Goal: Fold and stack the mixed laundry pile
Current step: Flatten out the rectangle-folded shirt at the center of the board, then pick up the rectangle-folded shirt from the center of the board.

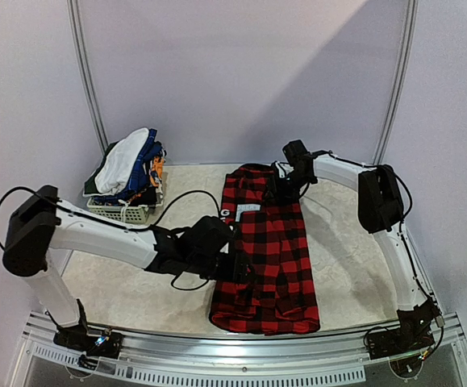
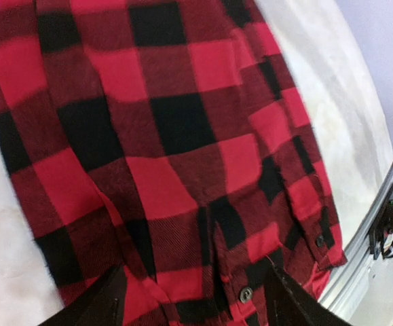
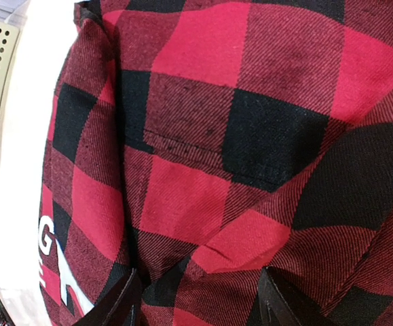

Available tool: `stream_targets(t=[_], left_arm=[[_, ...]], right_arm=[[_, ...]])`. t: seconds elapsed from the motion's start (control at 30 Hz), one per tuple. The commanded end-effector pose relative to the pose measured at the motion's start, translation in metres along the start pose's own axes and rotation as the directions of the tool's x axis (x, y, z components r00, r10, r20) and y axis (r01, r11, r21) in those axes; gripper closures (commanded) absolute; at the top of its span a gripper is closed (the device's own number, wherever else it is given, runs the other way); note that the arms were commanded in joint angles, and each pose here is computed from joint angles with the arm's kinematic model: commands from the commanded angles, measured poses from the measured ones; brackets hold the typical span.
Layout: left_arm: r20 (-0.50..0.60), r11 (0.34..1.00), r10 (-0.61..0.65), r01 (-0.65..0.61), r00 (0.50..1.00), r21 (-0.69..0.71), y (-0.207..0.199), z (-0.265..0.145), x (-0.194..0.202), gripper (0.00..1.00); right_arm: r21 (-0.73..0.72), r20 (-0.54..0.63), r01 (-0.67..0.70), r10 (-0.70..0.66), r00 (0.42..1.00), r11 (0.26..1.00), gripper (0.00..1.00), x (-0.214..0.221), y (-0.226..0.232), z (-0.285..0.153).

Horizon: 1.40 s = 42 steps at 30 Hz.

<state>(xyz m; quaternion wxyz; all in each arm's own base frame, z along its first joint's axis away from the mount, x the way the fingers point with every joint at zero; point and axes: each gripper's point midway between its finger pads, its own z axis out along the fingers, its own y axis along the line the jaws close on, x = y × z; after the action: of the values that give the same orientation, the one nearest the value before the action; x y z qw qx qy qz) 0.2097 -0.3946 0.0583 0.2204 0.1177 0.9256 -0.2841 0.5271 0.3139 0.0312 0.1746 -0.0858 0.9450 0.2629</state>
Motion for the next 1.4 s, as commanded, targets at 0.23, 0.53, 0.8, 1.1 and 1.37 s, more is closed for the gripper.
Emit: stream_targets(t=[0.23, 0.53, 0.8, 1.1, 1.37], left_arm=[[0.078, 0.940, 0.237, -0.209, 0.968, -0.269, 0.026, -0.057, -0.019, 0.24], [-0.006, 0.917, 0.256, -0.244, 0.967, -0.314, 0.047, -0.054, 0.001, 0.42], [-0.117, 0.951, 0.199, -0.220, 0.973, -0.219, 0.052, -0.036, 0.041, 0.55], [-0.214, 0.967, 0.176, -0.210, 0.961, -0.148, 0.051, -0.015, 0.076, 0.66], [-0.227, 0.964, 0.156, -0.198, 0.961, -0.176, 0.056, -0.010, 0.090, 1.00]], right_arm=[[-0.049, 0.030, 0.059, -0.057, 0.998, 0.997, 0.39, -0.017, 0.026, -0.036], [-0.013, 0.086, 0.123, -0.121, 0.989, 0.992, 0.32, -0.010, 0.052, -0.094], [-0.002, 0.145, 0.080, -0.079, 0.986, 0.997, 0.29, 0.034, 0.049, -0.133], [0.042, 0.157, 0.013, -0.020, 0.987, 0.999, 0.29, 0.096, 0.028, -0.151], [0.073, 0.171, -0.013, 0.000, 0.985, 0.997, 0.29, 0.129, 0.018, -0.169]])
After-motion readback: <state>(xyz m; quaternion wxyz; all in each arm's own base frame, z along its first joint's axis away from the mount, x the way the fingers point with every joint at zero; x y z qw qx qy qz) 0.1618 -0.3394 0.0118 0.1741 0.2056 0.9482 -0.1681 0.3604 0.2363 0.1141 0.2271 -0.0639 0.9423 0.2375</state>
